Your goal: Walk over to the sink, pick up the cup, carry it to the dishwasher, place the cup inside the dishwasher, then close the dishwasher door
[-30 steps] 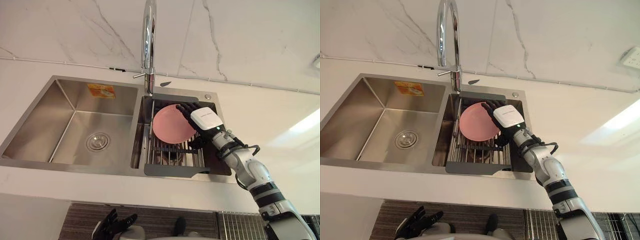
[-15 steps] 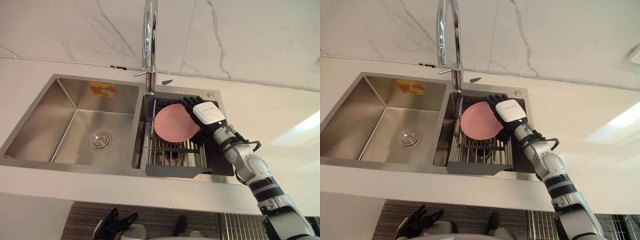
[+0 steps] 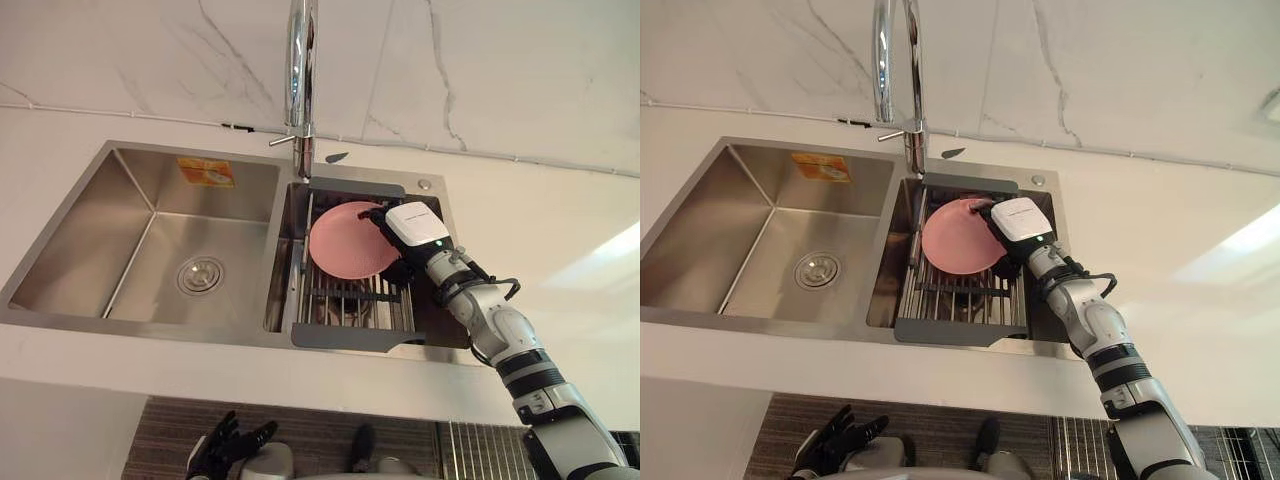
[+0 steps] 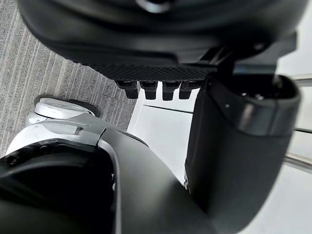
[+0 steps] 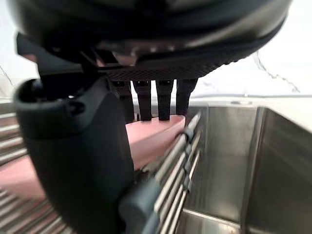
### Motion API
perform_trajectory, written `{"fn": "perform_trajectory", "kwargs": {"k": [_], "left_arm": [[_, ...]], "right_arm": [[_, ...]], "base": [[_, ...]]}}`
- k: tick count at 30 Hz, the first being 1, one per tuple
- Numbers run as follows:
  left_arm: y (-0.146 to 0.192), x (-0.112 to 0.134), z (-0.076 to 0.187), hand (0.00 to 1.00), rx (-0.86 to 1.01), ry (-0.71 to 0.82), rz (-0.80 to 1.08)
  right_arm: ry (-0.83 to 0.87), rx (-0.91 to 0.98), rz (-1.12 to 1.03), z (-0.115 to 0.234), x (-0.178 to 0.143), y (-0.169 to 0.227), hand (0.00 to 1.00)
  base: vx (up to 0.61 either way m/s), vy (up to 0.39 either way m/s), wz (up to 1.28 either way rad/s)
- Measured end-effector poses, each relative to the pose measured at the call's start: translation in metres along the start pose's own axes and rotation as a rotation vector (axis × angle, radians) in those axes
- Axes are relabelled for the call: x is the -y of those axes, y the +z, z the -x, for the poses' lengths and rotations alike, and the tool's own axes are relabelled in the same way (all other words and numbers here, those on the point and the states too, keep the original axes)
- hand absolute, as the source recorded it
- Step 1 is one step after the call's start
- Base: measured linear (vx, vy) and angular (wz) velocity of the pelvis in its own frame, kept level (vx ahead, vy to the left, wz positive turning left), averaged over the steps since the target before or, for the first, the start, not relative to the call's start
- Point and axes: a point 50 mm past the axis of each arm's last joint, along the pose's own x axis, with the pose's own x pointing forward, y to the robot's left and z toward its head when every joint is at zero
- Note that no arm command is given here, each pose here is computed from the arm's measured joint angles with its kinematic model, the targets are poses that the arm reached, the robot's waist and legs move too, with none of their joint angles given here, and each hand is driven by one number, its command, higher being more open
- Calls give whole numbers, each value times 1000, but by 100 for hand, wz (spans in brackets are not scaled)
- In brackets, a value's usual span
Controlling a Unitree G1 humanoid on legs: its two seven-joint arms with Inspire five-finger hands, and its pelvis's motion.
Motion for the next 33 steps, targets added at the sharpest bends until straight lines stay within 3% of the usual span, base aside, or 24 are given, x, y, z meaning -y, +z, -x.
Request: {"fn": "perform_trajectory", "kwargs": {"k": [23, 33], "left_arm": [[8, 0, -2, 100, 26, -7, -15], [4, -3, -1, 100, 18, 5, -11]], "right_arm": [[-29, 35, -87, -6, 8, 3, 0], [-288, 193, -224, 10, 62, 39, 0]], "base": [[-4, 4, 0], [13, 16, -10]]}}
